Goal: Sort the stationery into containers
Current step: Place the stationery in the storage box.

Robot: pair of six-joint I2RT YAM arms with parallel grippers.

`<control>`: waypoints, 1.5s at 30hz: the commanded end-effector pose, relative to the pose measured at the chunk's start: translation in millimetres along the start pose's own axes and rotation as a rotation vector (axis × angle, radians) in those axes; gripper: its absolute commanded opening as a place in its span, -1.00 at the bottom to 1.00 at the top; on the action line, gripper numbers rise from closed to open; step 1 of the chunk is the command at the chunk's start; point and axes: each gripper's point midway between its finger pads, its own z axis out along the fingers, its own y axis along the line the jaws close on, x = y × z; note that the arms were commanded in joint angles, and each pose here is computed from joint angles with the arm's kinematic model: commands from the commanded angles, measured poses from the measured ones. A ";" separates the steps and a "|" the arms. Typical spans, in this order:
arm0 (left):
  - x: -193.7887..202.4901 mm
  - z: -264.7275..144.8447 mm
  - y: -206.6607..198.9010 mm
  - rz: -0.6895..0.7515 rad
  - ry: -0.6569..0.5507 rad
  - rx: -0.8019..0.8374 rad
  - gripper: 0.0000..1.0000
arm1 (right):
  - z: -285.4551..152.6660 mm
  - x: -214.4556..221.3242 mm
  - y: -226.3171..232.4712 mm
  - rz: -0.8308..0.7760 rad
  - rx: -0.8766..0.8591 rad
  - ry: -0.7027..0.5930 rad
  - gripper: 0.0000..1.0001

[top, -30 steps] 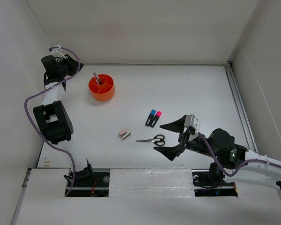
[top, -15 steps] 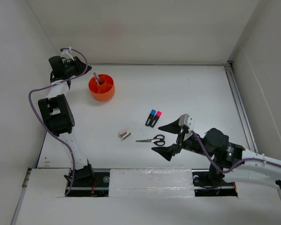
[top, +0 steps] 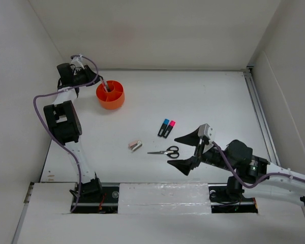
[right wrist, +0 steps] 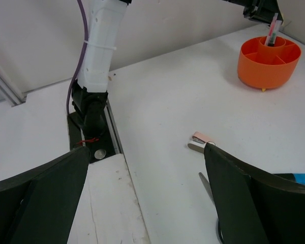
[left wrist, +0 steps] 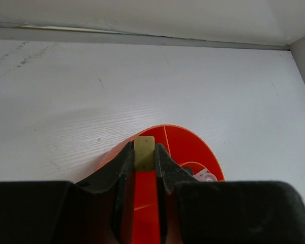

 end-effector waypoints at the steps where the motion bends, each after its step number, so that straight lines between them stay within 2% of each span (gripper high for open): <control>1: -14.0 -4.6 -17.0 0.075 -0.019 0.045 -1.00 | -6.0 -11.9 1.6 0.009 -0.001 -0.037 1.00; 11: -0.3 -7.7 -8.8 0.051 0.000 -0.004 -0.87 | -25.2 -23.7 0.5 0.011 0.007 -0.077 1.00; 21: 9.5 -8.0 -8.5 0.046 0.018 0.007 -0.62 | -25.8 -28.1 1.1 0.011 0.005 -0.086 1.00; 31: 11.6 -9.6 -15.0 0.038 0.019 0.037 -0.53 | -24.5 -30.4 -0.2 0.012 0.014 -0.087 1.00; 37: -3.7 -14.1 -22.5 0.029 -0.010 0.022 -0.53 | -20.6 -25.8 -2.9 0.011 0.029 -0.071 1.00; 45: -45.9 -30.8 -39.8 0.040 -0.102 -0.005 -0.44 | -18.5 -23.4 -7.1 0.002 0.051 -0.062 1.00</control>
